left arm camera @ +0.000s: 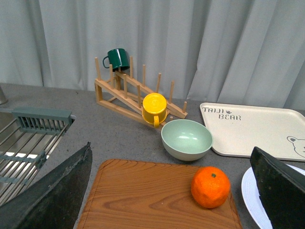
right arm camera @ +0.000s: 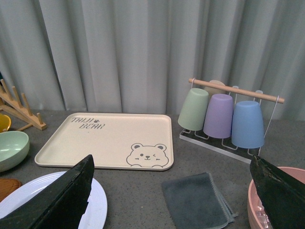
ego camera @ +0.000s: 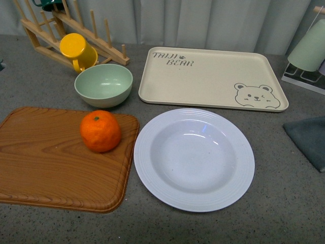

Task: Place orange and plate with both arms

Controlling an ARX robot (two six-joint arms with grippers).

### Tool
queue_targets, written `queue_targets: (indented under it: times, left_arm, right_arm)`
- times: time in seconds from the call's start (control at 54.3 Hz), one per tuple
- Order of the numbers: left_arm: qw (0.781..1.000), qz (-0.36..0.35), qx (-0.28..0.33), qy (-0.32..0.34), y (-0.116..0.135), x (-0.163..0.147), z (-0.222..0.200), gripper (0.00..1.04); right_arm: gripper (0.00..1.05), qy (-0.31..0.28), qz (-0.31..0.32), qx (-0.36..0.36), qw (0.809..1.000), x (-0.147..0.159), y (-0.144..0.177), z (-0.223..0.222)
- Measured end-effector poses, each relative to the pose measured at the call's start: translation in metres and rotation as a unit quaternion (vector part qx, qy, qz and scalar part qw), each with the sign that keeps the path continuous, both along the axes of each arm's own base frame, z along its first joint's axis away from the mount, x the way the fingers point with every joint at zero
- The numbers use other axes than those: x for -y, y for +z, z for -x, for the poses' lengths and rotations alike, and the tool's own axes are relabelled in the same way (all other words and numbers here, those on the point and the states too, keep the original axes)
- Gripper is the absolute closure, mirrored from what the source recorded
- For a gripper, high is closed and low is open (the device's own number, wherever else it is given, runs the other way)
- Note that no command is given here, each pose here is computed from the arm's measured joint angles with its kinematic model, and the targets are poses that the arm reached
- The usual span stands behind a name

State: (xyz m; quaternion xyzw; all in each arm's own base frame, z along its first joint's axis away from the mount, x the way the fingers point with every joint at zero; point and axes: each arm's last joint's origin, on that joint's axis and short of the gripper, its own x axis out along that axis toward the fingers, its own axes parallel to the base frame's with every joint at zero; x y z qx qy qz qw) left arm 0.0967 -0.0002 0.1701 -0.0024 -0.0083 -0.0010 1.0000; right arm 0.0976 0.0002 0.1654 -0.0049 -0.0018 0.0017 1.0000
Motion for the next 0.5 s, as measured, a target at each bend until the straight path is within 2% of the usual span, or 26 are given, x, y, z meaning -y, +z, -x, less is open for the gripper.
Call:
queue_targets:
  times: [0.497]
  left_arm:
    - [1.0,0.0,0.0,0.0,0.0,0.0,0.0,0.06]
  right_arm:
    - [0.09,0.0,0.0,0.0,1.0,0.0,0.0,0.0]
